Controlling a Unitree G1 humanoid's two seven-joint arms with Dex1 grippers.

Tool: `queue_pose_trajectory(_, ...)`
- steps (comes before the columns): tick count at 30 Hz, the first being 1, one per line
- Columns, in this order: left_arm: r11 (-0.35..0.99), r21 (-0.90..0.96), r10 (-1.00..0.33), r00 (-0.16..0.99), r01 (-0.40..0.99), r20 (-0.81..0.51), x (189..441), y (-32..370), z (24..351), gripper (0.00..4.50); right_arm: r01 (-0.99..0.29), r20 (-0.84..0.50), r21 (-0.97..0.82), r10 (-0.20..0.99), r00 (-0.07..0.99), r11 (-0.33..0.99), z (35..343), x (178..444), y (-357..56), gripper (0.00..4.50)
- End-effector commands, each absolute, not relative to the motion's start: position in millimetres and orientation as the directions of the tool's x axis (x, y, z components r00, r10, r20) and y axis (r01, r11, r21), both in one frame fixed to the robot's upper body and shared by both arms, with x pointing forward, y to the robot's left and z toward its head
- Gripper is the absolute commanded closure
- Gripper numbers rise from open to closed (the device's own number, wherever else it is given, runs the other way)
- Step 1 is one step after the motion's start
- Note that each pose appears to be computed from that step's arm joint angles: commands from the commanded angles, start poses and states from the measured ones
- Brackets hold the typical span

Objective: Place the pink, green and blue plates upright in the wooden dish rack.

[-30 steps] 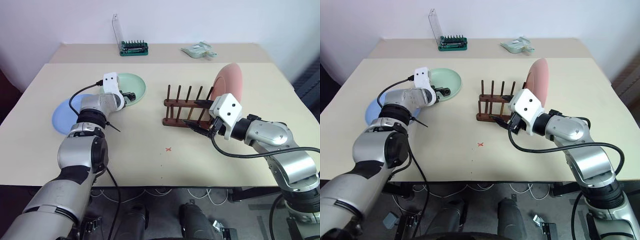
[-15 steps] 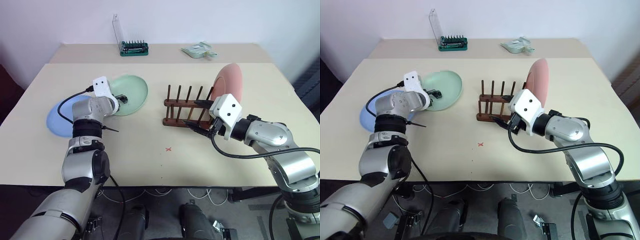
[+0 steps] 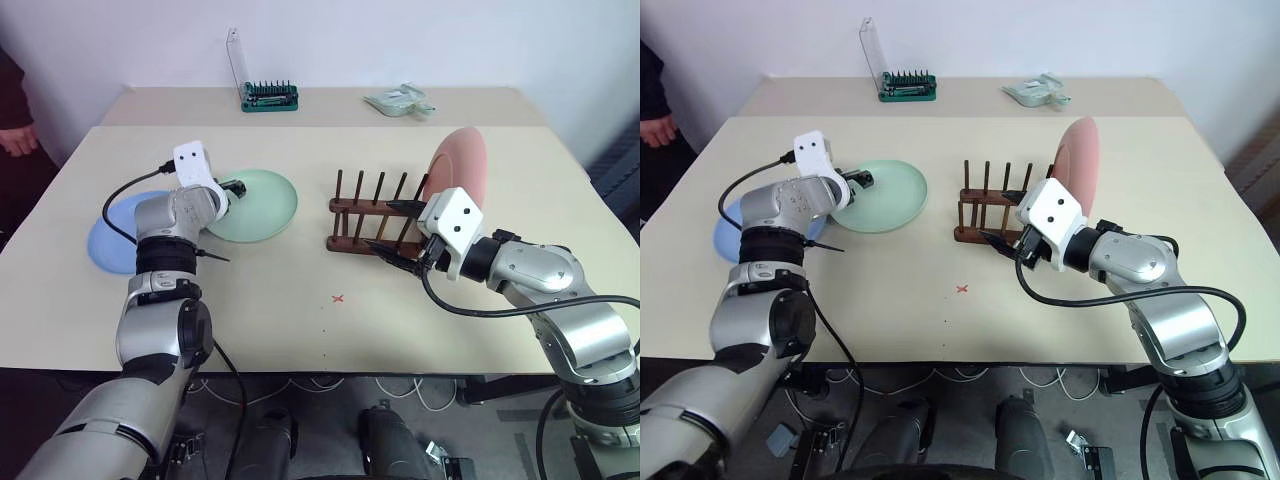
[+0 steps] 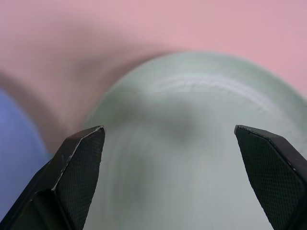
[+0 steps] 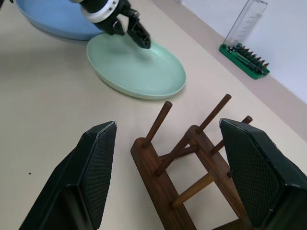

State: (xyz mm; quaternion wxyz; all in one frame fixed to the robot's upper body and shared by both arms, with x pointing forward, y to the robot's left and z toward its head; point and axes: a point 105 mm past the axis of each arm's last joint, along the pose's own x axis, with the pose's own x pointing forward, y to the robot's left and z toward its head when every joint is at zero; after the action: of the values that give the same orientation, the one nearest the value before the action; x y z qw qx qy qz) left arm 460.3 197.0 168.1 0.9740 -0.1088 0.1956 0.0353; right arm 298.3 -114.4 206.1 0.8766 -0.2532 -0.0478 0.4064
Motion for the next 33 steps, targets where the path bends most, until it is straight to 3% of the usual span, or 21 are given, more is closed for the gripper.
queue_pose_trajectory(1, 0.984, -0.121, 0.087, 0.947, -0.130, -0.308, 470.3, 209.0, 200.0, 0.07, -0.663, -0.075, -0.517, 0.743, 0.665, 0.542, 219.1, 297.1, -112.6, 0.99)
queue_pose_trajectory(6, 0.982, -0.063, 0.149, 0.936, -0.178, -0.320, 475.0, 222.1, 197.0, 0.07, -0.660, -0.071, -0.517, 0.740, 0.668, 0.546, 218.9, 297.4, -112.5, 0.99)
queue_pose_trajectory(23, 0.979, -0.166, 0.028, 0.890, -0.116, -0.454, 470.5, 205.0, 153.1, 0.07, -0.644, -0.066, -0.522, 0.726, 0.684, 0.559, 219.4, 295.4, -115.7, 0.99)
queue_pose_trajectory(26, 0.978, -0.177, 0.017, 0.887, -0.111, -0.462, 470.0, 201.0, 150.4, 0.94, -0.645, -0.067, -0.522, 0.727, 0.683, 0.558, 219.2, 295.3, -115.6, 0.99)
queue_pose_trajectory(33, 0.959, -0.210, 0.062, 0.868, -0.188, -0.493, 464.6, 213.0, 142.6, 4.36, -0.647, -0.067, -0.524, 0.730, 0.680, 0.554, 219.4, 295.7, -115.1, 0.99)
